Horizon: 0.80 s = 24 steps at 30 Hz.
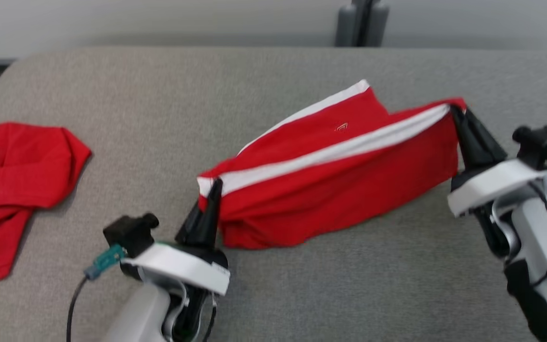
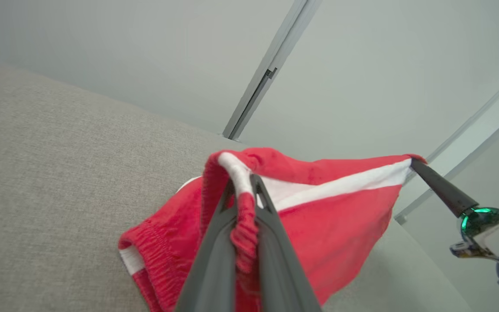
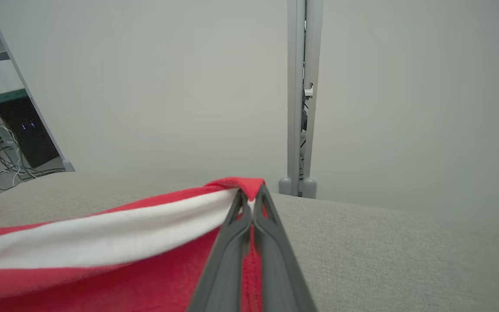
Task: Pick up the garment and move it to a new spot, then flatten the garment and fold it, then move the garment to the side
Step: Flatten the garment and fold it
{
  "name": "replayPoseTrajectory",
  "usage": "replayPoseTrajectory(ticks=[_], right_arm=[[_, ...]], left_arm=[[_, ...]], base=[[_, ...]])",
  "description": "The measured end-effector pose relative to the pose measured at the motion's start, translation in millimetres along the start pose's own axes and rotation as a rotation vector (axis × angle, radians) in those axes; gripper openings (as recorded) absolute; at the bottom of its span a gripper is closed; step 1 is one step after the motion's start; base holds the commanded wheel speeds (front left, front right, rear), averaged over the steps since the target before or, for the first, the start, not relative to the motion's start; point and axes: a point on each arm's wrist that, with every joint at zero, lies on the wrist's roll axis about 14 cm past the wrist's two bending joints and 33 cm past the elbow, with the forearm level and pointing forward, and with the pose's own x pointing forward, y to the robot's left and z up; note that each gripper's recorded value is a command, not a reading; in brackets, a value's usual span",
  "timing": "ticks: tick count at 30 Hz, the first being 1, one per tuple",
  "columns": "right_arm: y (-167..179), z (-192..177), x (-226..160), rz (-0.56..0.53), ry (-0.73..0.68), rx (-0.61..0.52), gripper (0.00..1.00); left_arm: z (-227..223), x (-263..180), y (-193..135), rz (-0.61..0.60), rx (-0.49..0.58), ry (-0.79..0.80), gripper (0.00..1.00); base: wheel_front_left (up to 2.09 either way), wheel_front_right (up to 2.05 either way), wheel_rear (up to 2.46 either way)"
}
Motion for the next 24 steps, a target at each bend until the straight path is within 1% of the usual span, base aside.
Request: replayPoseTrajectory(ticks=[3,4,7,10,15,16,17,18,19,20,24], right_arm=[[0.3,-11.7,29.9,0.028,0.03,-0.022,0.0],[-1.0,-21.2,48.3,0.04,0.051,-0.03,0.0],[-3.6,-36.8,71.5,0.054,0.082,-0.043,0.0],[0.7,-53.5,91.0,0.082,0.11,-0.052,0.0],[9.7,-80.8,112.3,0.116,0.154,-0.046,0.0],[11.9,-84.8,115.2,0.121,0.159,-0.041,0.0],[13.7,-88.6,117.3,0.125,0.164,-0.038,0.0],[15.8,-91.9,118.8,0.129,0.169,-0.034,0.07],[16.8,-94.9,119.4,0.13,0.175,-0.032,0.42],[17.3,-96.1,119.8,0.129,0.177,-0.026,1.0],[11.5,-87.3,121.7,0.103,0.155,-0.007,1.0]], left_arm=[[6.5,17.0,17.3,0.036,-0.004,-0.013,0.0],[7.5,27.0,25.3,0.05,-0.012,-0.014,0.0],[4.9,38.1,34.6,0.065,-0.043,-0.009,0.0],[-3.0,46.5,40.0,0.067,-0.05,0.012,0.0],[-12.8,54.0,54.2,0.092,-0.059,0.038,0.0],[-14.7,54.5,56.8,0.097,-0.06,0.042,0.04],[-15.8,55.2,59.3,0.103,-0.061,0.045,0.24],[-16.9,55.6,62.0,0.109,-0.06,0.048,0.46],[-17.8,55.5,64.2,0.115,-0.059,0.05,0.87],[-17.6,55.1,66.7,0.122,-0.055,0.05,1.0],[-9.7,55.4,73.3,0.138,-0.028,0.029,1.0]], base=[[0.0,0.0,0.0],[0.0,0.0,0.0],[0.0,0.0,0.0],[0.0,0.0,0.0],[0.0,0.0,0.0],[0.0,0.0,0.0],[0.0,0.0,0.0],[0.0,0.0,0.0],[0.0,0.0,0.0],[0.0,0.0,0.0],[0.0,0.0,0.0]])
